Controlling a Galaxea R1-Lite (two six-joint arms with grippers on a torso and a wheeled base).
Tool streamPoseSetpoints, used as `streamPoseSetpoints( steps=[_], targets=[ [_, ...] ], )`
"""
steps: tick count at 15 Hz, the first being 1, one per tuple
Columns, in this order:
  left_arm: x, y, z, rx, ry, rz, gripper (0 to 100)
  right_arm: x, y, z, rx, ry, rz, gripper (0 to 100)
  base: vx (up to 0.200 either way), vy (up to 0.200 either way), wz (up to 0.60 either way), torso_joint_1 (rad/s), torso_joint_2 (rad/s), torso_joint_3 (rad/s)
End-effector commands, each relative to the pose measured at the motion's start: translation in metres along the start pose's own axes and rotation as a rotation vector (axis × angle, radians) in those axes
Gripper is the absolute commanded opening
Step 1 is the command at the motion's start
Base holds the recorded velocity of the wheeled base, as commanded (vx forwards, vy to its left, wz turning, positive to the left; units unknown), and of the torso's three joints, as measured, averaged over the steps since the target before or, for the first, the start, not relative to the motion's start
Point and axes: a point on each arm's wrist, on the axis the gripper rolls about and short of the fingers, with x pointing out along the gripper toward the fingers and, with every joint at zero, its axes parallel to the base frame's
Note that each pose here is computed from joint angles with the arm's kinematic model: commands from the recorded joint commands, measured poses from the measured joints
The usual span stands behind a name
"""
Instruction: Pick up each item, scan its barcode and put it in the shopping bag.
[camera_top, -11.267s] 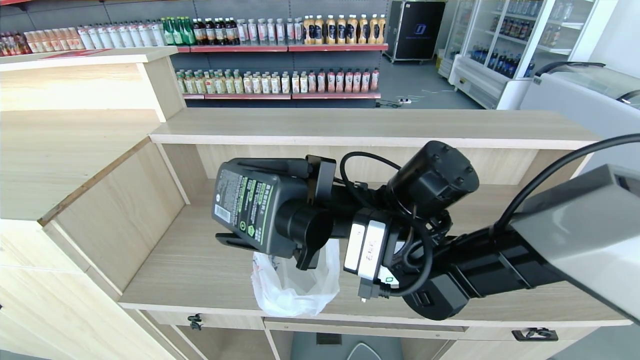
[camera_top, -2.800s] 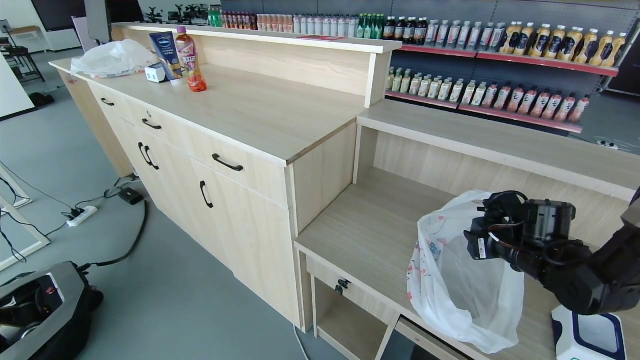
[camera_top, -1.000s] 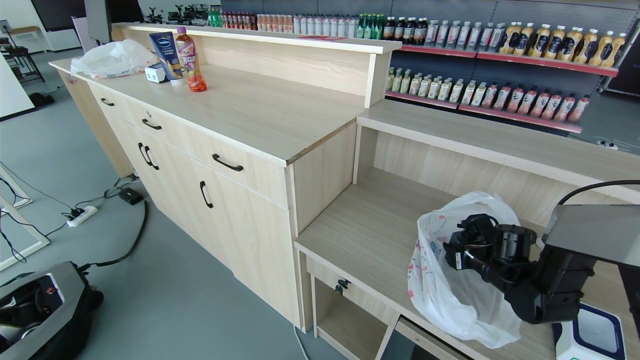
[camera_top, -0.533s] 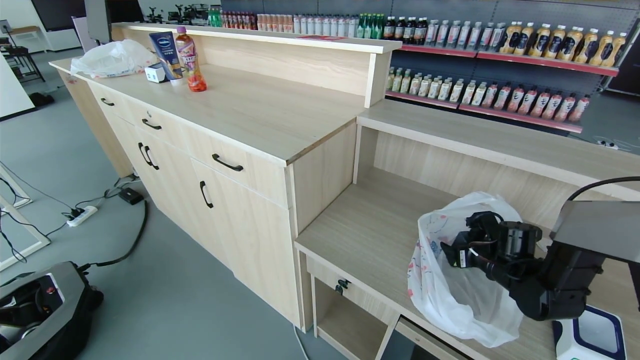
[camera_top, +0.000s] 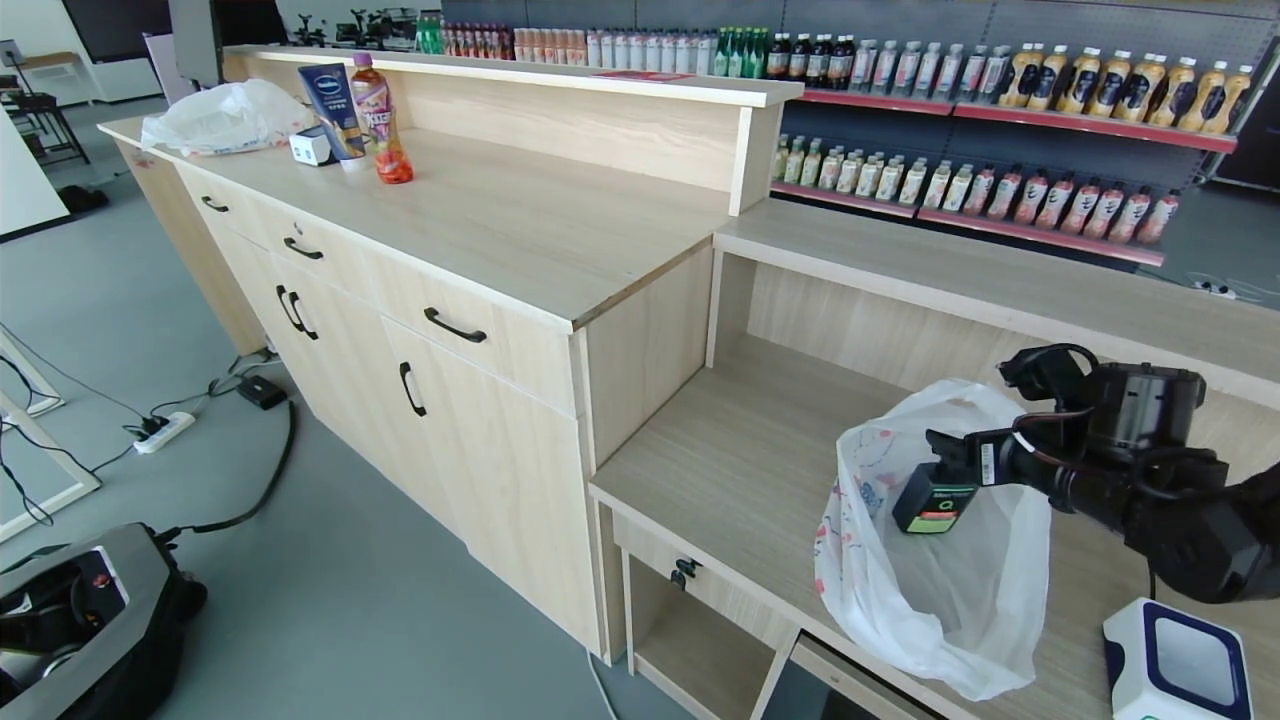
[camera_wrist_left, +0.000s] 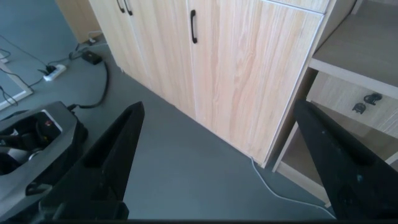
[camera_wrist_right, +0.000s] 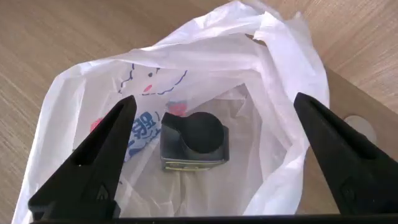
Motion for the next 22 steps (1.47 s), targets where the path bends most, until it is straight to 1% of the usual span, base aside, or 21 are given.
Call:
streamPoseSetpoints(
  steps=[1, 2, 3, 4, 5, 6, 7, 9, 10, 12, 14, 16, 17, 19, 20, 21, 22],
  targets=[
    [0.0, 0.0, 0.0, -0.001, 0.001, 0.001, 100, -0.071, -0.01, 0.031, -0.004, -0.08, -0.024, 100, 0.0, 0.0, 0.0, 0.0, 0.0, 0.0],
    [0.0, 0.0, 0.0, -0.001, 0.001, 0.001, 100, -0.088, -0.013, 0.034, -0.008, -0.087, -0.033, 100, 0.0, 0.0, 0.0, 0.0, 0.0, 0.0],
    [0.0, 0.0, 0.0, -0.001, 0.001, 0.001, 100, -0.107, -0.019, 0.036, -0.077, -0.082, -0.066, 100, 0.0, 0.0, 0.0, 0.0, 0.0, 0.0],
    [0.0, 0.0, 0.0, -0.001, -0.001, 0.001, 100, -0.117, -0.026, 0.037, -0.136, -0.072, -0.123, 100, 0.0, 0.0, 0.0, 0.0, 0.0, 0.0],
    [0.0, 0.0, 0.0, -0.001, 0.001, 0.001, 100, -0.135, -0.04, 0.043, -0.176, -0.1, -0.2, 100, 0.0, 0.0, -0.6, 0.002, -0.01, -0.002],
    [0.0, 0.0, 0.0, -0.001, 0.001, 0.001, 100, -0.143, -0.044, 0.048, -0.173, -0.129, -0.22, 100, 0.0, 0.0, -0.6, 0.002, 0.0, 0.002],
    [0.0, 0.0, 0.0, 0.001, 0.001, 0.001, 100, -0.161, -0.055, 0.053, -0.172, -0.139, -0.285, 100, 0.0, 0.0, -0.6, -0.002, 0.0, 0.007],
    [0.0, 0.0, 0.0, -0.001, -0.001, 0.001, 100, -0.178, -0.065, 0.055, -0.186, -0.113, -0.346, 100, 0.0, 0.0, -0.6, 0.005, 0.0, 0.005],
    [0.0, 0.0, 0.0, 0.001, 0.001, 0.001, 100, -0.193, -0.077, 0.055, -0.169, -0.06, -0.415, 100, 0.0, 0.0, -0.6, 0.007, 0.01, 0.002],
    [0.0, 0.0, 0.0, -0.001, 0.001, 0.001, 100, -0.209, -0.086, 0.053, -0.141, 0.004, -0.482, 100, 0.0, 0.0, -0.6, -0.002, 0.0, 0.005],
    [0.0, 0.0, 0.0, -0.001, 0.001, 0.001, 100, -0.222, -0.086, 0.043, -0.097, 0.051, -0.516, 100, 0.0, 0.0, -0.6, 0.0, 0.0, 0.0],
    [0.0, 0.0, 0.0, -0.001, -0.001, 0.001, 100, -0.224, -0.084, 0.028, -0.073, 0.117, -0.524, 100, 0.0, 0.0, -0.6, 0.002, 0.0, 0.005],
    [0.0, 0.0, 0.0, -0.001, 0.001, 0.001, 100, -0.219, -0.085, 0.009, -0.05, 0.215, -0.564, 100, 0.0, 0.0, -0.6, 0.007, 0.01, 0.002],
    [0.0, 0.0, 0.0, -0.001, -0.001, 0.001, 100, -0.204, -0.095, -0.009, -0.005, 0.331, -0.602, 100, 0.0, 0.0, -0.6, 0.0, 0.0, 0.002],
    [0.0, 0.0, 0.0, -0.001, -0.001, 0.001, 100, -0.199, -0.1, -0.011, 0.011, 0.345, -0.609, 100, 0.0, 0.0, 0.0, 0.0, 0.0, 0.0],
    [0.0, 0.0, 0.0, -0.001, 0.001, 0.001, 100, -0.188, -0.113, -0.02, 0.059, 0.377, -0.64, 100, 0.0, 0.0, 0.0, 0.0, 0.0, 0.0],
    [0.0, 0.0, 0.0, -0.001, 0.001, 0.001, 100, -0.176, -0.123, -0.028, 0.078, 0.389, -0.624, 100, 0.0, 0.0, 0.0, 0.0, 0.0, 0.0]
  ],
)
